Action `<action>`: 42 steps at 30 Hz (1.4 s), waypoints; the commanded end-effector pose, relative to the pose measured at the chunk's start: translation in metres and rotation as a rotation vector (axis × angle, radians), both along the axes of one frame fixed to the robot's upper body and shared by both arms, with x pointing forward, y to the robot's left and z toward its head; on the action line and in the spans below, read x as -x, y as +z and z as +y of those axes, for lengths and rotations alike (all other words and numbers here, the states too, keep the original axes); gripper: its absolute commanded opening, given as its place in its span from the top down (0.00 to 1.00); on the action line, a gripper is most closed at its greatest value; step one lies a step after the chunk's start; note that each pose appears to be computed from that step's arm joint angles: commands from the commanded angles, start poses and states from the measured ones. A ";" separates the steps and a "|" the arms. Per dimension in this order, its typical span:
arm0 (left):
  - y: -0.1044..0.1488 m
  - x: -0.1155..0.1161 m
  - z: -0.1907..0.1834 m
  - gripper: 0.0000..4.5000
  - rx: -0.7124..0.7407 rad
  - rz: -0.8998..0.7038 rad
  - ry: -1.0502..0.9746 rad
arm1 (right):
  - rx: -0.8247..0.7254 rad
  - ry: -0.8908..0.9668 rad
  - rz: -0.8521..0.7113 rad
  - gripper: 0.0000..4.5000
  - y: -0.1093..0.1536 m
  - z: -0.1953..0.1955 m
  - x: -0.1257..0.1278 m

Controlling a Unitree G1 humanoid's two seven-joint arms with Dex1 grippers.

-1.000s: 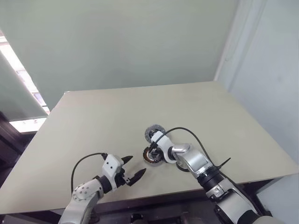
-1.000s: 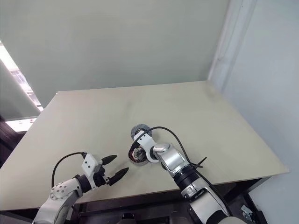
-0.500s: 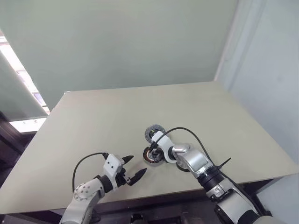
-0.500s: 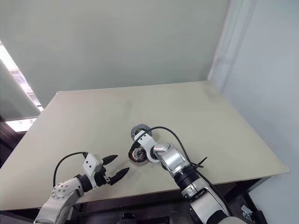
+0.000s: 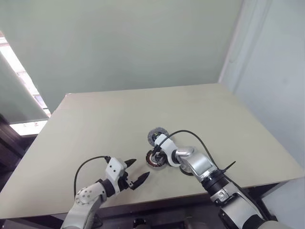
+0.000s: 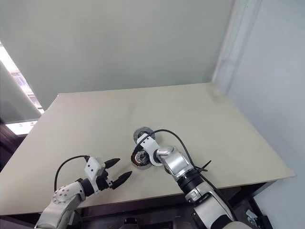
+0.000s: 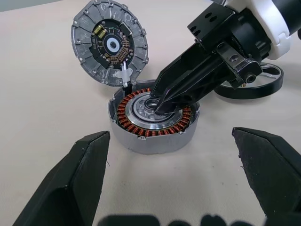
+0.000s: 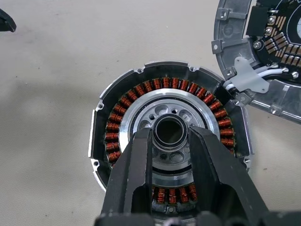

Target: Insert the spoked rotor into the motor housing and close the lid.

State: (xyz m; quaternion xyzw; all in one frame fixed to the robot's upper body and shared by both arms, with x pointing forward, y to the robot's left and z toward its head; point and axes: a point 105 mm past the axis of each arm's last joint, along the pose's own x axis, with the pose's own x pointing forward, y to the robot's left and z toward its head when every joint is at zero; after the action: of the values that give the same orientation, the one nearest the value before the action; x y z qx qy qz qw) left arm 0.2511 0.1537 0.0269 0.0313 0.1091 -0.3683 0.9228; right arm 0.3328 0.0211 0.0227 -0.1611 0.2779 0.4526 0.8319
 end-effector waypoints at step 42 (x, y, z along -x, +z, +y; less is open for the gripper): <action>0.008 -0.005 -0.006 0.00 -0.004 -0.049 -0.024 | -0.138 0.039 -0.038 0.14 0.040 0.009 0.005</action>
State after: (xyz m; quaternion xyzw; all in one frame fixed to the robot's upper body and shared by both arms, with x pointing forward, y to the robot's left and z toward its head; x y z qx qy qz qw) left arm 0.2521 0.1517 0.0247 0.0349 0.1094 -0.3700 0.9219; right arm 0.3276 0.0266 0.0495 -0.1269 0.2505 0.4757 0.8336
